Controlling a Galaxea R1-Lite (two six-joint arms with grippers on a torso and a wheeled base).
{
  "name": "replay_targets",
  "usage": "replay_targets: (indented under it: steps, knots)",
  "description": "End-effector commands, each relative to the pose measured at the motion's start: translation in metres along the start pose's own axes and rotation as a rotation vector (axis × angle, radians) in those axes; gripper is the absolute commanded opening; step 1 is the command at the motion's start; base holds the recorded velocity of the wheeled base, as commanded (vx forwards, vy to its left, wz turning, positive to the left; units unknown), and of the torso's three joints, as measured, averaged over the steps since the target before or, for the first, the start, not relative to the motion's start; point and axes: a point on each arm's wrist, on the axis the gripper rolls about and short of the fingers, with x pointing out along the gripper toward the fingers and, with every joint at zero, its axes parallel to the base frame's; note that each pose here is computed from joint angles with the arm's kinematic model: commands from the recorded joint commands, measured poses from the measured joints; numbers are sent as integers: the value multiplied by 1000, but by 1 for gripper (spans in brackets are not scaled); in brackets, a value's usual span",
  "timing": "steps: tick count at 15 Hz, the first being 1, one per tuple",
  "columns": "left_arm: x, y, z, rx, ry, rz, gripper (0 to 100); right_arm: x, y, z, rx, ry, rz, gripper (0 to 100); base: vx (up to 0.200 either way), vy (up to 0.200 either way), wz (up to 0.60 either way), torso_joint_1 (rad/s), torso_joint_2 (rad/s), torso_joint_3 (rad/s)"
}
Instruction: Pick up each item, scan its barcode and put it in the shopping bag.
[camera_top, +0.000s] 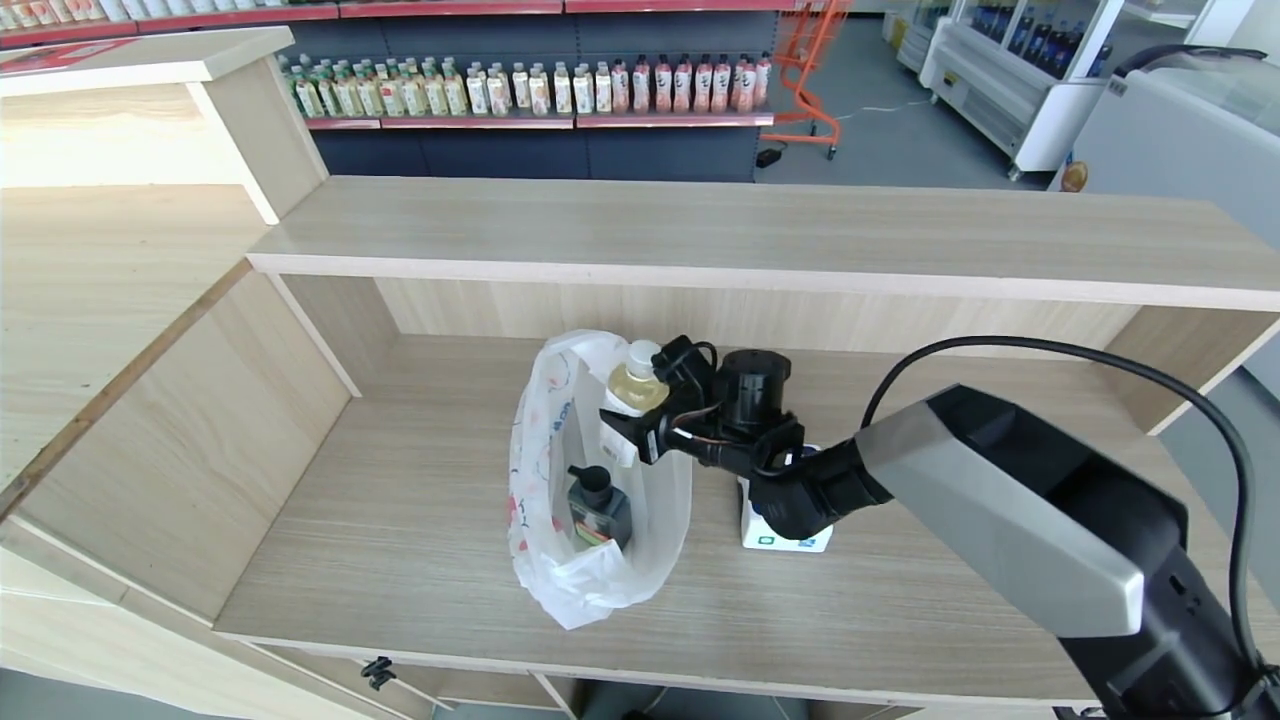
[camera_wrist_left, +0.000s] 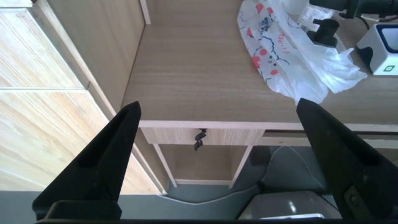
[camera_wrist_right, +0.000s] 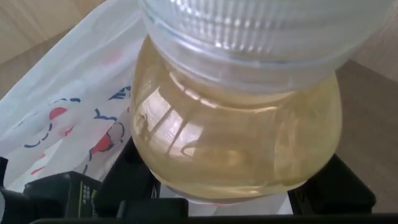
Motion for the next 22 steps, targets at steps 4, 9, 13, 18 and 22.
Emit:
replay_targets:
  steps: [4,9,13,18,22]
  knots:
    - [0,0,0,0,0,0,100,27,12,-21,-8,-12,29,0,0,0,0,0,0,0]
    - [0,0,0,0,0,0,100,28,13,-30,-14,7,31,0,0,0,0,0,0,0]
    - [0,0,0,0,0,0,100,24,11,-4,-2,-35,29,100,0,0,0,0,0,0]
    - [0,0,0,0,0,0,100,-34,2,51,246,30,73,100,0,0,0,0,0,0]
    - [0,0,0,0,0,0,100,-116,1,111,458,76,31,100,0,0,0,0,0,0]
